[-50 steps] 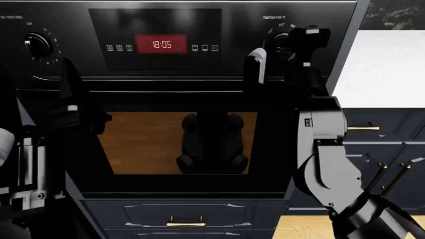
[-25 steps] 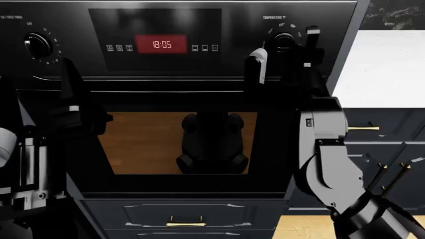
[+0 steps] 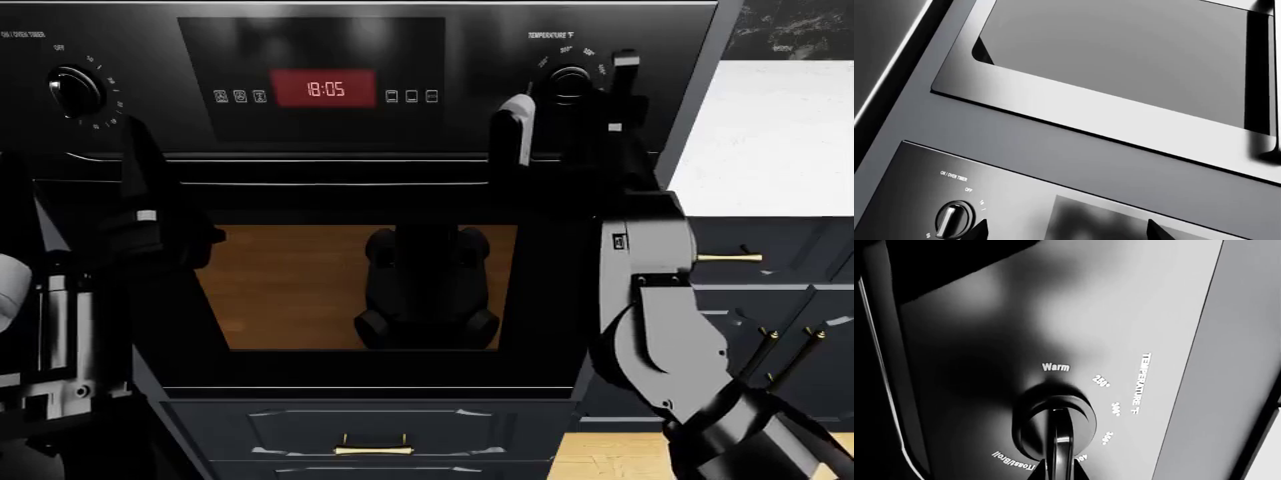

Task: Preheat the oven by turning the temperature knob.

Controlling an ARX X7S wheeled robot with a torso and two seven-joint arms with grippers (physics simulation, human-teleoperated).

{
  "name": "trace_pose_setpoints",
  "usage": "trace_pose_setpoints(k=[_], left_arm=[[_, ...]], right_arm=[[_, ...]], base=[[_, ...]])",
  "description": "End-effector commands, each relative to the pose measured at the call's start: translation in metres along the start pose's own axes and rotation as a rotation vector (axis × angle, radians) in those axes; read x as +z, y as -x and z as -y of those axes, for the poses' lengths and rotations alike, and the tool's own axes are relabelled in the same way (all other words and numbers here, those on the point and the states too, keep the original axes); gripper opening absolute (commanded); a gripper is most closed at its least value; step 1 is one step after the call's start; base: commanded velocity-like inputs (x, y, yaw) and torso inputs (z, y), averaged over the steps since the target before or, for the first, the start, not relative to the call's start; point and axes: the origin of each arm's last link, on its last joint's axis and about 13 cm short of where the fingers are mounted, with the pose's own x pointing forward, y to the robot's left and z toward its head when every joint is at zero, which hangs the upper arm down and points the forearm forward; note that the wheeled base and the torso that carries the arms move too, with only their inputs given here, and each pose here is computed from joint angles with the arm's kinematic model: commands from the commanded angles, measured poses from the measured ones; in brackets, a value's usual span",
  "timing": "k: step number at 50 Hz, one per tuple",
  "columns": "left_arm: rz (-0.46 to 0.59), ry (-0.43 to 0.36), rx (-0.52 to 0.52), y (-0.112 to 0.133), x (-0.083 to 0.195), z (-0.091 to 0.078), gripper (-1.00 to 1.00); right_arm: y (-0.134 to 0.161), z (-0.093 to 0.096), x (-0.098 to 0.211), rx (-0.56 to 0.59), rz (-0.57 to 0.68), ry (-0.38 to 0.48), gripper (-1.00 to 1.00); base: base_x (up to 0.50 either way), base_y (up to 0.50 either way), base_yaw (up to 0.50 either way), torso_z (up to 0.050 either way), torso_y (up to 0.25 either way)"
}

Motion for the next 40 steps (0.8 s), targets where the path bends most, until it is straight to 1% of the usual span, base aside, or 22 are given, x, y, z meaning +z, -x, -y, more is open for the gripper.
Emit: trace_pose_setpoints(k=[1, 6, 12, 21, 24, 32, 40], left_arm=[[0.0, -0.001, 0.001, -0.0005, -0.0003, -0.0002, 1.0], [0.0, -0.002, 0.001, -0.0007, -0.0004, -0.0002, 1.0], [0.001, -0.002, 0.0, -0.0003, 0.0001, -0.0003, 1.0], [0.0, 0.0, 0.002, -0.0009, 0.0008, -0.0007, 1.0], [0.0, 0.0, 0.001, -0.001, 0.0005, -0.0004, 1.0], [0.001, 0.001, 0.003, -0.0013, 0.0005, -0.0003, 1.0], [0.0, 0.002, 0.002, -0.0005, 0.0006, 0.0, 1.0]], right_arm=[[-0.0026, 0.0033, 0.0042, -0.019, 0.02, 0.017, -1.0], [-0.0024, 0.0015, 0.0052, -0.02, 0.025, 0.011, -1.0], [0.0012, 0.0024, 0.0068, -0.02, 0.039, -0.04, -1.0], [-0.0008, 0.0036, 0.007, -0.029, 0.046, -0.055, -1.0], [-0.0017, 0.0025, 0.007, -0.03, 0.045, -0.082, -1.0], [-0.0029, 0.0017, 0.007, -0.031, 0.044, -0.114, -1.0], [-0.0005, 0.0003, 0.0052, 0.03, 0.037, -0.124, -1.0]], base=[[0.0, 0.0, 0.0, 0.0, 0.0], [0.0, 0.0, 0.0, 0.0, 0.0], [0.0, 0.0, 0.0, 0.0, 0.0], [0.0, 0.0, 0.0, 0.0, 0.0], [0.0, 0.0, 0.0, 0.0, 0.0], [0.0, 0.0, 0.0, 0.0, 0.0], [0.0, 0.0, 0.0, 0.0, 0.0]])
